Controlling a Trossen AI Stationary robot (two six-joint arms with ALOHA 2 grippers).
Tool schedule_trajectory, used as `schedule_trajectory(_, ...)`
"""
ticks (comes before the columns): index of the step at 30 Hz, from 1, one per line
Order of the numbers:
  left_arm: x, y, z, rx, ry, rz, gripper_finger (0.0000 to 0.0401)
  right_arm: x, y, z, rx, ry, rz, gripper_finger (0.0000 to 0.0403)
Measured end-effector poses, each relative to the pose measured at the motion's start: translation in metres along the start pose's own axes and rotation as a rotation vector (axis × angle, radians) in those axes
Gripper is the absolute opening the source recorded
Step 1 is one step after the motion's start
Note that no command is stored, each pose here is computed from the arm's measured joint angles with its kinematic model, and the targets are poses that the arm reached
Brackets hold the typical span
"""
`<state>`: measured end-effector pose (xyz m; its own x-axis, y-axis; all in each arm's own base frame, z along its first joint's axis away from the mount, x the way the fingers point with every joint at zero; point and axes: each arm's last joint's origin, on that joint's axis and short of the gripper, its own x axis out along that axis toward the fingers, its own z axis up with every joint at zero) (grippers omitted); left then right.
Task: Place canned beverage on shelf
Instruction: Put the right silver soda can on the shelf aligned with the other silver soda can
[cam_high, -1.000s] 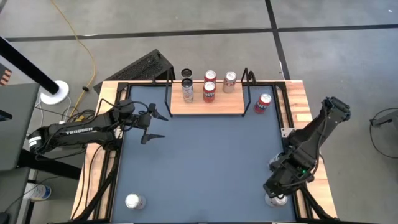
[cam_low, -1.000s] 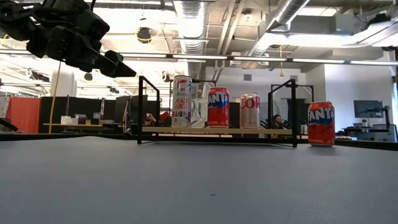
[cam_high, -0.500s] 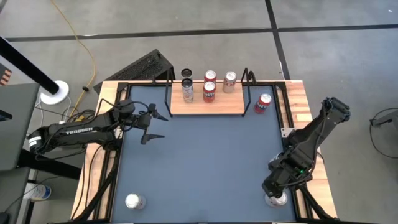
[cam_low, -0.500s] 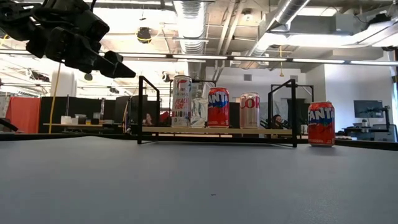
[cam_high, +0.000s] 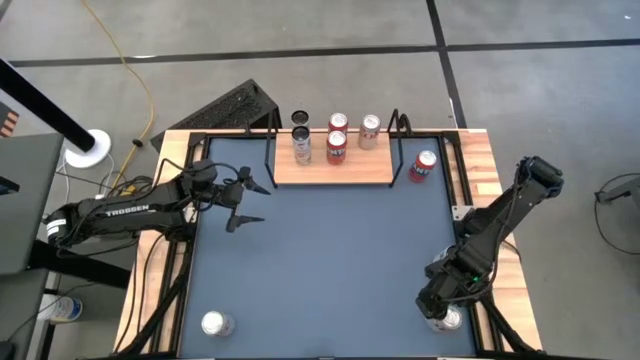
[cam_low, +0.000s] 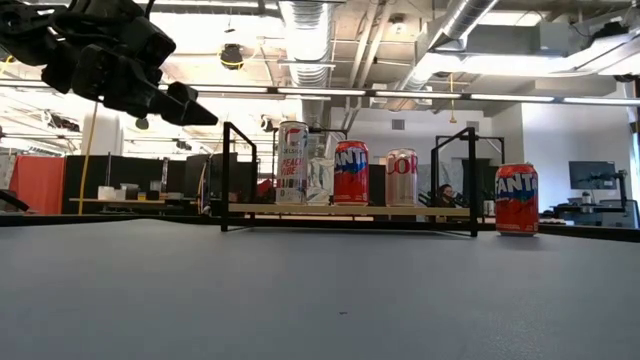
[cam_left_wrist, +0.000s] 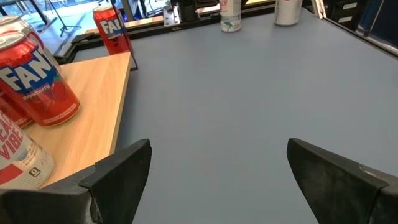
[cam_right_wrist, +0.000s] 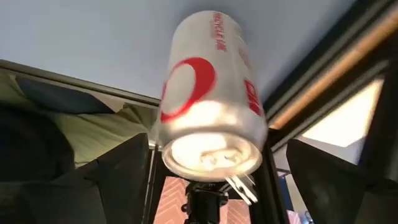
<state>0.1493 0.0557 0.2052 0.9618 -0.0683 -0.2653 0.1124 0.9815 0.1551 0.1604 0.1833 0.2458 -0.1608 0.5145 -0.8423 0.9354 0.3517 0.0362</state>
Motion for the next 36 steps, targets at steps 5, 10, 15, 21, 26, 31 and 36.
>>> schedule_trajectory(5,0.000,0.000,0.000,-0.002,0.004,-0.001,0.0364,0.014,0.001,0.010,0.001,0.017,0.034,0.0372)
schedule_trajectory(10,0.000,0.000,-0.001,-0.002,0.005,-0.002,0.0364,0.025,0.000,0.017,-0.001,0.030,0.057,0.0372)
schedule_trajectory(15,0.000,0.000,-0.001,-0.003,0.006,-0.002,0.0364,0.031,0.000,0.021,0.014,0.043,0.074,0.0372)
schedule_trajectory(21,0.000,0.000,-0.001,-0.002,0.006,-0.002,0.0364,0.033,0.000,0.021,0.031,0.073,0.069,0.0356)
schedule_trajectory(26,0.000,0.000,-0.001,0.005,0.007,-0.002,0.0364,0.033,-0.001,0.020,0.027,0.098,0.055,0.0319)
schedule_trajectory(31,0.000,0.000,-0.001,0.005,0.007,-0.002,0.0364,0.033,0.001,0.019,0.018,0.115,0.063,0.0281)
schedule_trajectory(36,0.000,0.000,-0.001,0.005,0.007,-0.002,0.0364,0.032,0.003,0.019,0.007,0.134,0.079,0.0269)
